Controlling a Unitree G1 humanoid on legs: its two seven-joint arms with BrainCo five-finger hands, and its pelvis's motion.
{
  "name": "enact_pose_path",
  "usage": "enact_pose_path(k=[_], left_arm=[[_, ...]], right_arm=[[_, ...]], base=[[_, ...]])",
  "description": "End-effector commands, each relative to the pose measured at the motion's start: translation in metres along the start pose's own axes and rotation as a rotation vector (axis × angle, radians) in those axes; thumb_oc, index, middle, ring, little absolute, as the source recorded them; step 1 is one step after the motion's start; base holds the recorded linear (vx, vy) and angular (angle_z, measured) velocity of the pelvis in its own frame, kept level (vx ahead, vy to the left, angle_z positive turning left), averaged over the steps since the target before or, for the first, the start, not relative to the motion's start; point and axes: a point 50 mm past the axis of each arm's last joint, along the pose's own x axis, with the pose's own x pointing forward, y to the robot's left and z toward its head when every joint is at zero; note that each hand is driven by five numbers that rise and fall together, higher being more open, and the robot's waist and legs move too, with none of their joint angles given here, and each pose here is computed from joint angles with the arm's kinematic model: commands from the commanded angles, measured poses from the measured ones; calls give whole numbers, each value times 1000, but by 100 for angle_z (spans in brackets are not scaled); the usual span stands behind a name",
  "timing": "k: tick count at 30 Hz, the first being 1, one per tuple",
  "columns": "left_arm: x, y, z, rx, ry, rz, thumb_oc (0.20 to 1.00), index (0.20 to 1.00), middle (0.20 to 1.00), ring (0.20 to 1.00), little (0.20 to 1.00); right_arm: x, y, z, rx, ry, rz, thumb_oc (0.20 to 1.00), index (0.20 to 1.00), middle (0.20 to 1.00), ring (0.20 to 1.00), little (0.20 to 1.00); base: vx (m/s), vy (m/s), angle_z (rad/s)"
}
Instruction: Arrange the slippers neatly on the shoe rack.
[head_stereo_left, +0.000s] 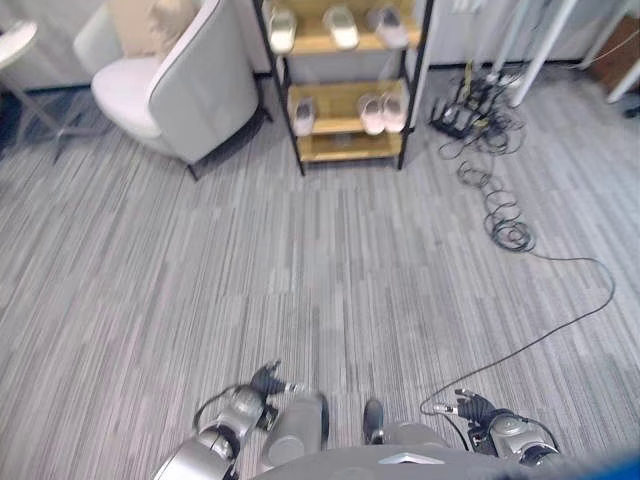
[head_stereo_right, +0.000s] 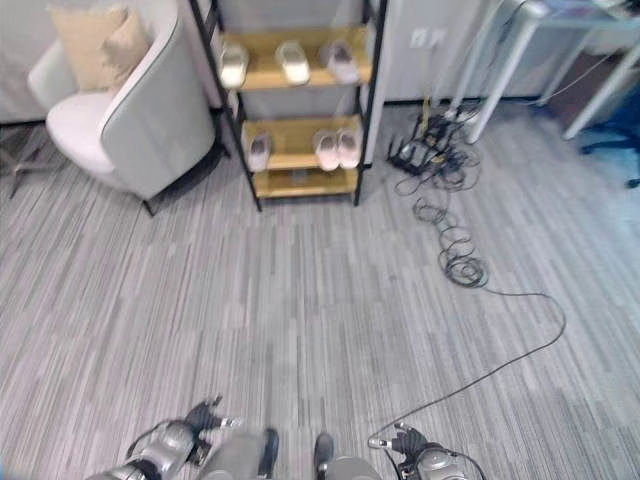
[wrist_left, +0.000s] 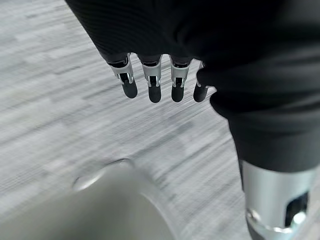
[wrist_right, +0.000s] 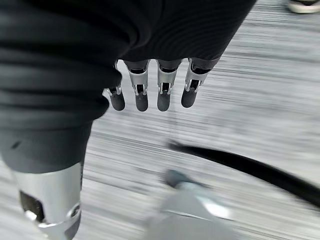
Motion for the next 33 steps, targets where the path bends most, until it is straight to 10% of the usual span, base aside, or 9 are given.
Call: enact_pose_path(k=[1, 8, 19, 33], left_arm=[[-7, -26, -28, -22, 97, -40, 1000, 1000, 1000, 1000, 1000], [-29, -23, -91, -9, 322, -50, 1000, 1000, 1000, 1000, 1000], [-1, 13, -12, 26, 50, 74, 1000, 1000, 1000, 1000, 1000], [-11, -12, -45, 88, 154, 36, 1000, 1000, 1000, 1000, 1000]], right_arm=[[-4, -21, -5, -4, -17, -53, 1000, 1000, 1000, 1000, 1000], [-3, -11, -3, 50, -42, -24, 1000, 1000, 1000, 1000, 1000], [-1, 4, 2, 32, -50, 11, 1000, 1000, 1000, 1000, 1000], [-1, -3, 17, -67, -110, -40, 1000, 1000, 1000, 1000, 1000]], base=[[422, 88, -3], [399, 174, -76], [287, 103, 17], [306, 32, 86]])
